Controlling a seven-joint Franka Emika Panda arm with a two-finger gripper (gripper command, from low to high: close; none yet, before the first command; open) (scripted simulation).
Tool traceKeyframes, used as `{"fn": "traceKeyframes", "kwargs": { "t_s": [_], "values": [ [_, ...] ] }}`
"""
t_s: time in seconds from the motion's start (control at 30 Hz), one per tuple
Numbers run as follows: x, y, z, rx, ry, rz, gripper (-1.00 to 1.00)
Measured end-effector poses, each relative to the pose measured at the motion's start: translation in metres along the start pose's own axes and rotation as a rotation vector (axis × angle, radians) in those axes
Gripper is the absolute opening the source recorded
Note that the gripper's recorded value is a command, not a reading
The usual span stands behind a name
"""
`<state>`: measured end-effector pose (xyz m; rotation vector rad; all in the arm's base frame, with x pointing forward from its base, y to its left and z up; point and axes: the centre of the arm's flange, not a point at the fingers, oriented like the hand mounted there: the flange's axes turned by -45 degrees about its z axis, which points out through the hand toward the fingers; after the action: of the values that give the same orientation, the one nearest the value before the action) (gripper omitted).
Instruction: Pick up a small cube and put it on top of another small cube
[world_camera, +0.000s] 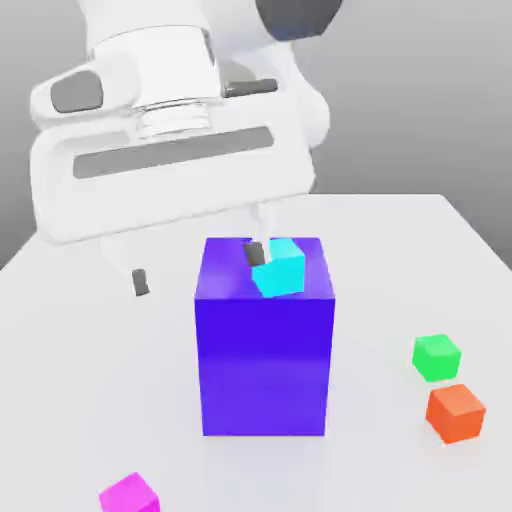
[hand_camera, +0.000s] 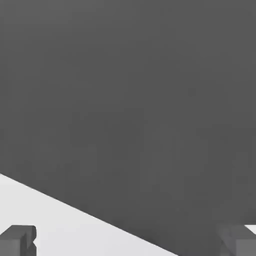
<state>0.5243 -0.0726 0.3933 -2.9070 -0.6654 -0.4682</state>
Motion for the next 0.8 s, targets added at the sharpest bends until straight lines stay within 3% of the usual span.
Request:
{"fn": "traceKeyframes", "kwargs": {
  "t_s": [0.43,0.57,0.6,0.8],
  "values": [
    [-0.096,0.057,0.163,0.001,-0.306,-0.260,0.00],
    [-0.119,0.065,0.214,-0.005,-0.334,-0.288,0.00],
    [-0.124,0.065,0.226,-0.004,-0.336,-0.287,-1.00],
    [-0.127,0.065,0.232,-0.001,-0.337,-0.287,-1.00]
  ]
}}
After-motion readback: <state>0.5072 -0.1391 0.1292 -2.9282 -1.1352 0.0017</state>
